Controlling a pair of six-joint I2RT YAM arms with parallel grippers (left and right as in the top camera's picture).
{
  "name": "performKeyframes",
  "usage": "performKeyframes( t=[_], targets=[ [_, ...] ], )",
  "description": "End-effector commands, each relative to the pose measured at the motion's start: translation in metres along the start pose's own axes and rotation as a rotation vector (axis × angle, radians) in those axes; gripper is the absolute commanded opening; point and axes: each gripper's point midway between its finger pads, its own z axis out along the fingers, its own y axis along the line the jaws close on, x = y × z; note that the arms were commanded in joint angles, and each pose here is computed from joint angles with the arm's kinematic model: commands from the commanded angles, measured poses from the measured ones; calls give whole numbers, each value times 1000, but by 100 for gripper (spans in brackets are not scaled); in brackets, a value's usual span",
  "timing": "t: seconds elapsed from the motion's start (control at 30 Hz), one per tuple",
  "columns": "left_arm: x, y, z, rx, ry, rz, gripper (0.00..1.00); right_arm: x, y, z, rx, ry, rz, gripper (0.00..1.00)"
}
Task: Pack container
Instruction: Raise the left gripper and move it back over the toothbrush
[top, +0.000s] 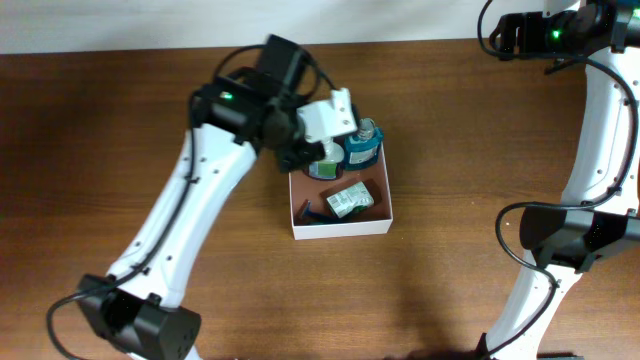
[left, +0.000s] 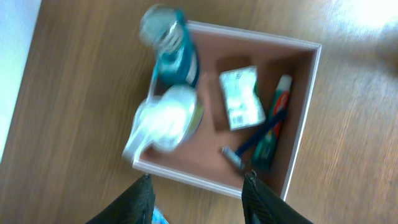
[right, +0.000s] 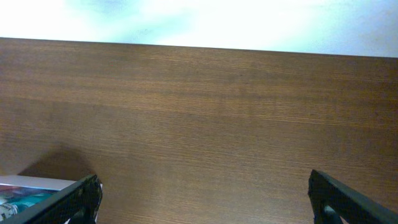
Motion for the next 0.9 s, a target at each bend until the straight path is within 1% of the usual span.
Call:
performKeyframes(
  t=[0.0,0.3,0.43,0.47,0.53,0.63,0.87],
  targets=[
    [21,19,-22,-55,19,-78,47,-2,-2,-3,5,-9,0,99],
    [92,38,-34,-31,127,-270,47,-2,-2,-3,5,-9,0,99],
    [115,43,-32,-26,152,-327,50,-2,-2,-3,5,-9,0,99],
    [122,45,-30,-25,161,-364,51,-2,-2,-3,5,-9,0,99],
    [130,45,-28,-19,172,-399,54,-2,-2,-3,5,-9,0,99],
    [143,42,-23,5,197,-444,61,-2,-2,-3,5,-9,0,99],
    [167,31,-4,63,246,-494,63,-2,-2,-3,5,-9,0,99]
  ],
)
